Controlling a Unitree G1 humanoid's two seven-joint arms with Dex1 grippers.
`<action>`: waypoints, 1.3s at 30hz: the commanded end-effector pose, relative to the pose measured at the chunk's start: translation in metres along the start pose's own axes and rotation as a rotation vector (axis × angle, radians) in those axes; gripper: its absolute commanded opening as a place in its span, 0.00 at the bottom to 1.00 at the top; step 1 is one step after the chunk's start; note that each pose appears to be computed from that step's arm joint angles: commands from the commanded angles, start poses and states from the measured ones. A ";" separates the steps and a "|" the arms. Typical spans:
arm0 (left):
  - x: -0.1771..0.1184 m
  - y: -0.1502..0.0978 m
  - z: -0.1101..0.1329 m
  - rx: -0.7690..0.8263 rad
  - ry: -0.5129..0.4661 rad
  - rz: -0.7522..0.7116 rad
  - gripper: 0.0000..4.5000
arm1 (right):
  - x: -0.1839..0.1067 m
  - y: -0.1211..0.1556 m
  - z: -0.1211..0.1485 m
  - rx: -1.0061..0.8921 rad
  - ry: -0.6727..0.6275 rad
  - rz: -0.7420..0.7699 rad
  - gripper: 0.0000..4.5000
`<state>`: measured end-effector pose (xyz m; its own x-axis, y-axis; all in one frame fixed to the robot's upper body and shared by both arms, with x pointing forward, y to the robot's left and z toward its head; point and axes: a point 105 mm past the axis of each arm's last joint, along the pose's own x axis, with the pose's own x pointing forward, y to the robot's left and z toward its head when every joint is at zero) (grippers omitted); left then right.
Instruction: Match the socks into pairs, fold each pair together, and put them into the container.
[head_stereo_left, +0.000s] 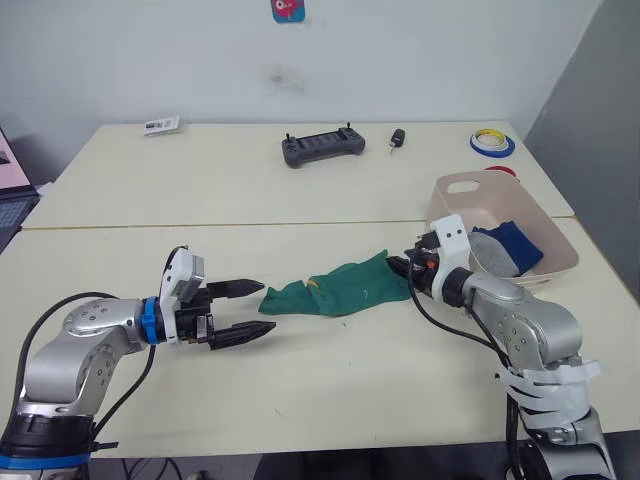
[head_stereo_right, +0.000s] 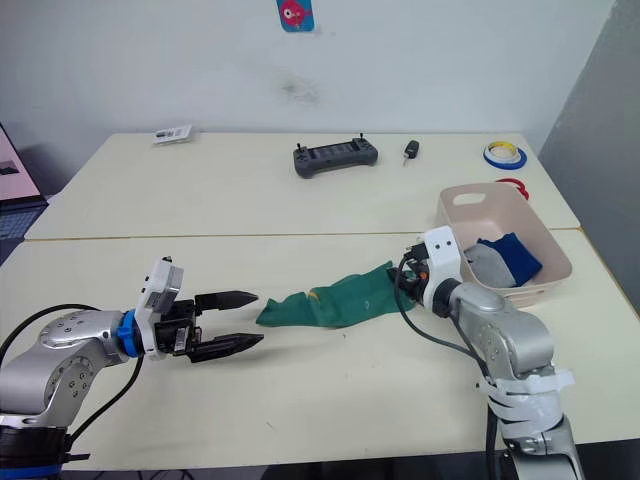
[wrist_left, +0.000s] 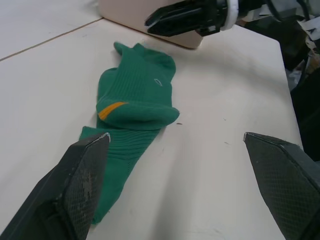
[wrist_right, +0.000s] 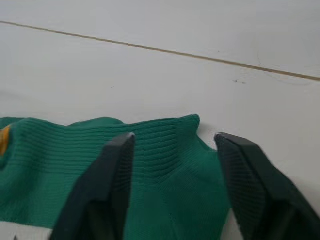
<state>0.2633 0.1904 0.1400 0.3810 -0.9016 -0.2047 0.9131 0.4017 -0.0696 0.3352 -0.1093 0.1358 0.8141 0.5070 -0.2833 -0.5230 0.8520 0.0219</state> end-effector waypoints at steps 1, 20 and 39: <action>0.007 0.000 0.005 -0.001 -0.018 0.024 1.00 | -0.009 0.005 0.016 -0.099 -0.078 0.013 0.87; 0.027 -0.018 0.000 -0.035 -0.062 0.024 1.00 | 0.027 -0.037 -0.029 0.013 -0.012 -0.156 1.00; 0.070 0.009 -0.008 -0.261 -0.139 0.181 1.00 | 0.017 -0.019 -0.022 -0.002 -0.031 -0.076 0.01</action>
<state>0.2948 0.1352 0.1114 0.5596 -0.8206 -0.1161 0.7699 0.5665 -0.2937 0.3537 -0.1205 0.0956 0.8481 0.4353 -0.3020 -0.4533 0.8913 0.0118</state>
